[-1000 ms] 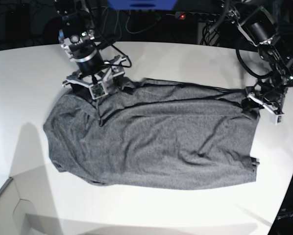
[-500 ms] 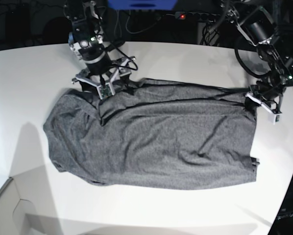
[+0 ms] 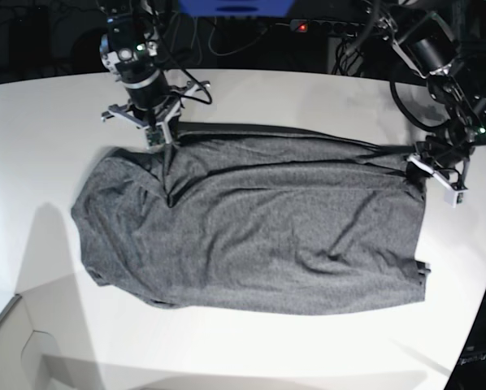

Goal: Layout the t-shirt on the table in an organized manner, then fold the t-shirt properly
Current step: 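Regrasp the shirt edge with both grippers and pull it taut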

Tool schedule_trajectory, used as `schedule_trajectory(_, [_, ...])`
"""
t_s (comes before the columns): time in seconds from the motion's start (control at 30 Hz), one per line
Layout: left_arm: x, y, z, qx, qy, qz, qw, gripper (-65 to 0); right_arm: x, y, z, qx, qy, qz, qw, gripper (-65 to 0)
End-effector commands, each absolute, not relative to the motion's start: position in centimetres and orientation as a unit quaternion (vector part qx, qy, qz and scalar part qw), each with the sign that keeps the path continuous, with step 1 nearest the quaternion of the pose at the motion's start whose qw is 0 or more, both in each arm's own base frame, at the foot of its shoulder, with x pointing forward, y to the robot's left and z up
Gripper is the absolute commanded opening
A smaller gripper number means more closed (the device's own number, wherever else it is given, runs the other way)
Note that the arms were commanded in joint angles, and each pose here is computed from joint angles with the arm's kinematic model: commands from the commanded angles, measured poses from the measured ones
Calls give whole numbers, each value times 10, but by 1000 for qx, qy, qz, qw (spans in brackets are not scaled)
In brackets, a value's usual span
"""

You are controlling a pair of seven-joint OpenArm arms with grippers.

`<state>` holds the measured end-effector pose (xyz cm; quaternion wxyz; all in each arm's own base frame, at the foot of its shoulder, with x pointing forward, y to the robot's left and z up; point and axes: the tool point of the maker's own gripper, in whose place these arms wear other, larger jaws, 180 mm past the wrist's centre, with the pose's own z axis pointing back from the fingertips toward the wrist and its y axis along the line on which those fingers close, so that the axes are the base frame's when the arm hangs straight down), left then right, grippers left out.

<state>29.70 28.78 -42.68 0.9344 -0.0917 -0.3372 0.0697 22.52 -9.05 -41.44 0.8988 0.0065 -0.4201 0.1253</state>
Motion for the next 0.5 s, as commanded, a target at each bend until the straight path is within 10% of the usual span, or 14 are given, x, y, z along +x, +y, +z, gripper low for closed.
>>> schedule_trajectory(0.0, [296,297,-424,-74,-328,63,940,-648,228,-97,-405,-1,-437,117,892,-650])
schedule_trajectory(0.47, [292,302,-425,-69,-320,62,943,-648,191,-80,-397,23,-426,130,895,-650])
